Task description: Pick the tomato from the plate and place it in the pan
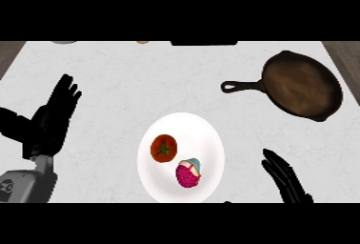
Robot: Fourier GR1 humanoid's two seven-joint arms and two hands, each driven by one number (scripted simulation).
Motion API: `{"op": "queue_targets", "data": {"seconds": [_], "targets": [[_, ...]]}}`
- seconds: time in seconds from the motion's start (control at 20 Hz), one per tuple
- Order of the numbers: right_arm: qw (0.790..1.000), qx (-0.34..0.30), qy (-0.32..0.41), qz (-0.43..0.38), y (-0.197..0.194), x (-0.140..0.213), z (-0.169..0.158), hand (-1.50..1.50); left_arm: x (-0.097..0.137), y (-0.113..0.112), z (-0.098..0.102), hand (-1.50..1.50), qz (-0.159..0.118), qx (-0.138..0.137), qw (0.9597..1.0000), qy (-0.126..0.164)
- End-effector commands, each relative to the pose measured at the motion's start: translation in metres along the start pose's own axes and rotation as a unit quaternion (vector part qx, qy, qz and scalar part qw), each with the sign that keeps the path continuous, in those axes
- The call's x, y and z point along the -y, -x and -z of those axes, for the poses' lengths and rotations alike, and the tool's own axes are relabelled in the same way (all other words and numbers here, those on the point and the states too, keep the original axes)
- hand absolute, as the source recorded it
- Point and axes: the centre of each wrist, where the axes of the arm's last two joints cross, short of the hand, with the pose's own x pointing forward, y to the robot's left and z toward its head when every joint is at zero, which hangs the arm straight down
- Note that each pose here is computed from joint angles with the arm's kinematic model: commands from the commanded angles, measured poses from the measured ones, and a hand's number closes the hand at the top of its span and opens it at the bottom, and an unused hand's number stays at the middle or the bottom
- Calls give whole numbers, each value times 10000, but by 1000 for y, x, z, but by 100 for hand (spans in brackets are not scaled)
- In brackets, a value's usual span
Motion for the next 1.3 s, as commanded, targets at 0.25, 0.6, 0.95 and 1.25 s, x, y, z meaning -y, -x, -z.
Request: {"op": "queue_targets", "data": {"seconds": [0.25,0.6,0.95,1.25], "targets": [[9811,-407,-1057,-1571,-36,-9,41,-150,17,-9,0,0,63,66,9999,131],[9341,-920,-2531,-2342,-69,-45,62,-150,13,-1,1,0,16,33,9999,131],[8896,-1278,-3425,-2738,-116,-69,72,-150,16,5,-1,0,51,-18,9999,141],[8635,-1283,-3406,-3491,-121,-94,73,-150,-6,1,-2,0,-49,11,9998,179]]}}
